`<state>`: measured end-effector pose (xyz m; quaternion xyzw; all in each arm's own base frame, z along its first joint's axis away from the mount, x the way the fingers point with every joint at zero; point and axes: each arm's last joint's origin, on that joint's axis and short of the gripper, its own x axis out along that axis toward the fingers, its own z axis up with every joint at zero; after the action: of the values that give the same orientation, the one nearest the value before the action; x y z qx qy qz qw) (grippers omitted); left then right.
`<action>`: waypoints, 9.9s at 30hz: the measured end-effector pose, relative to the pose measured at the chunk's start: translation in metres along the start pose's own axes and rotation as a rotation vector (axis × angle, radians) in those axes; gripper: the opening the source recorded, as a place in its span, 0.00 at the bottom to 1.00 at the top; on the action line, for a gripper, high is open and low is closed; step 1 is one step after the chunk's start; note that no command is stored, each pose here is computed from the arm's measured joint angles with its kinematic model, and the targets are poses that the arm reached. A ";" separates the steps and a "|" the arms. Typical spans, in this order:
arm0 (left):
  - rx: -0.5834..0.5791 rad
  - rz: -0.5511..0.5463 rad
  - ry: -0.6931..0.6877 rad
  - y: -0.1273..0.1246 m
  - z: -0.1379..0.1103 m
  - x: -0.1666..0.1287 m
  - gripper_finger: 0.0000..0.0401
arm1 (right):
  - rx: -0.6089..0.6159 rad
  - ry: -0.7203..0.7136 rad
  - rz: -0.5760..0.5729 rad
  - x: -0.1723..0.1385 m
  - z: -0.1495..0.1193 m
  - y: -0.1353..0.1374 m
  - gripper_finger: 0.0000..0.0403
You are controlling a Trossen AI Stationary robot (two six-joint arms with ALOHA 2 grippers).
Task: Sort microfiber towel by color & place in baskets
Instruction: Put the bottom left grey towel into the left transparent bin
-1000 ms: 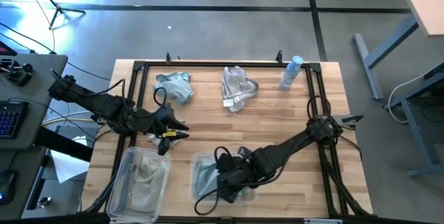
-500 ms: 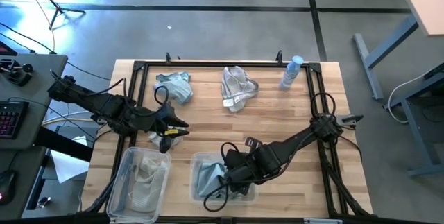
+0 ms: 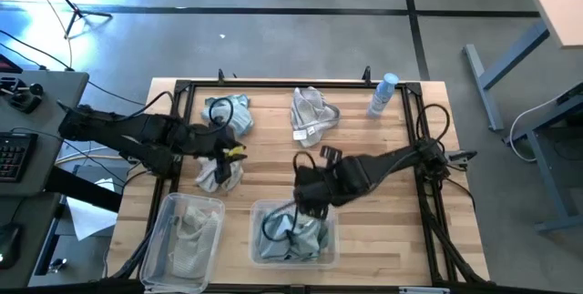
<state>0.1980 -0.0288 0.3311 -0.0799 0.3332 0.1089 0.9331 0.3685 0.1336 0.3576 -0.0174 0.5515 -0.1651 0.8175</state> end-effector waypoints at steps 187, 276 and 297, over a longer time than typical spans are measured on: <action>-0.211 -0.339 -0.148 0.011 0.117 -0.184 0.00 | 0.128 -0.699 0.160 0.080 -0.027 -0.124 0.44; -0.574 -0.271 0.902 -0.105 0.010 -0.166 0.00 | 0.565 -0.554 0.388 0.011 -0.138 0.043 0.44; -0.386 0.212 0.659 -0.110 -0.103 -0.086 0.00 | 0.530 -0.532 0.357 0.013 -0.141 0.041 0.44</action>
<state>0.0994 -0.1708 0.3154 -0.2495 0.5948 0.2335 0.7276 0.2550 0.1907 0.2821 0.2474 0.2538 -0.1465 0.9235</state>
